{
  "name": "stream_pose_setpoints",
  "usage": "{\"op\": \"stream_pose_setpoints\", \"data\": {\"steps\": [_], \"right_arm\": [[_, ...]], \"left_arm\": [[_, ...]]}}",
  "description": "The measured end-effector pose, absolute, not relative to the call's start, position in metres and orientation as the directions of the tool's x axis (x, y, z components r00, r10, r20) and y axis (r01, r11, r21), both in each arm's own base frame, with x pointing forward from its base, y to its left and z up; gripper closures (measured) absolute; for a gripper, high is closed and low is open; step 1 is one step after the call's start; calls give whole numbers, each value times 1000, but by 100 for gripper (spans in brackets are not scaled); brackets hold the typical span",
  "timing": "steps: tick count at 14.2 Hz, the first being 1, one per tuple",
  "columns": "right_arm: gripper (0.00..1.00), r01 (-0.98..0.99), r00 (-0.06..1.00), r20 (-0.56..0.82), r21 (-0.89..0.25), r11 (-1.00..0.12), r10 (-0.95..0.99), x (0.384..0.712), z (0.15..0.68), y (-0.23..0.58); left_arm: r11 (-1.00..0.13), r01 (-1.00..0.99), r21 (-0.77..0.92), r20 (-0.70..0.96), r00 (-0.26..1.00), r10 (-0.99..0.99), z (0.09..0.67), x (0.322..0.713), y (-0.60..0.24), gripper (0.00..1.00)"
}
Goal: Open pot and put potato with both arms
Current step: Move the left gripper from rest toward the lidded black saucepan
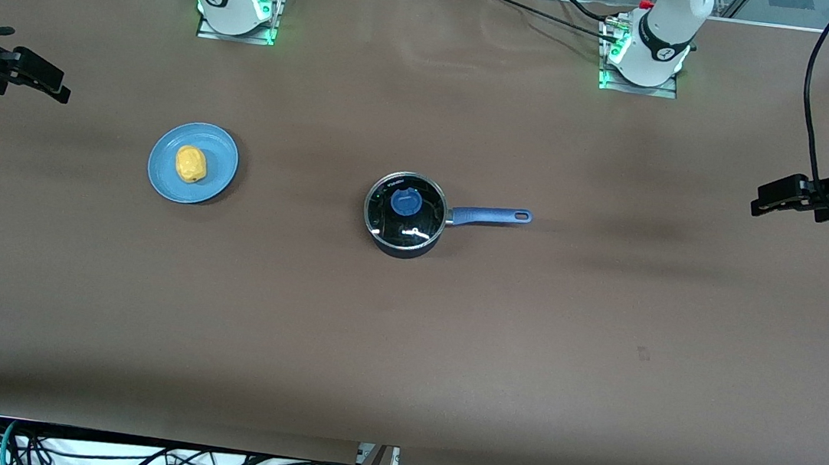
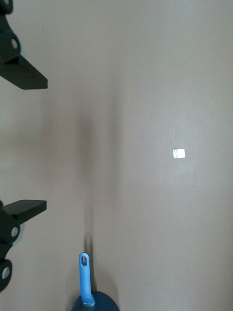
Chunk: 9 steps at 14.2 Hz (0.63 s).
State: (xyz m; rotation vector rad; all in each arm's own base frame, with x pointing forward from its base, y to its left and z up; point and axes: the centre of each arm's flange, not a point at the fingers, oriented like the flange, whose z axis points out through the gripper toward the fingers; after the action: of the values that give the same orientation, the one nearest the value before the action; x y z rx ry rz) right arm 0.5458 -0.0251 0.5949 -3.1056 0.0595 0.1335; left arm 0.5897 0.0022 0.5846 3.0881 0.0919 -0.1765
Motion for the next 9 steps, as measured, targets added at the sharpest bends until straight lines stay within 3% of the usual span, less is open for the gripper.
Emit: {"op": "stream_pose_setpoints", "data": {"steps": [6,9], "right_arm": [[0,-40,996,-86,-31,-999,-37,546,595,-25],[0,-40,996,-86,-31,-999,-37,546,595,-25]], "left_arm": [[-998,48,47,-123,991,42,581,590,-5,0],[-998,27,64,-134,991,18,565,594,-51,0]]}}
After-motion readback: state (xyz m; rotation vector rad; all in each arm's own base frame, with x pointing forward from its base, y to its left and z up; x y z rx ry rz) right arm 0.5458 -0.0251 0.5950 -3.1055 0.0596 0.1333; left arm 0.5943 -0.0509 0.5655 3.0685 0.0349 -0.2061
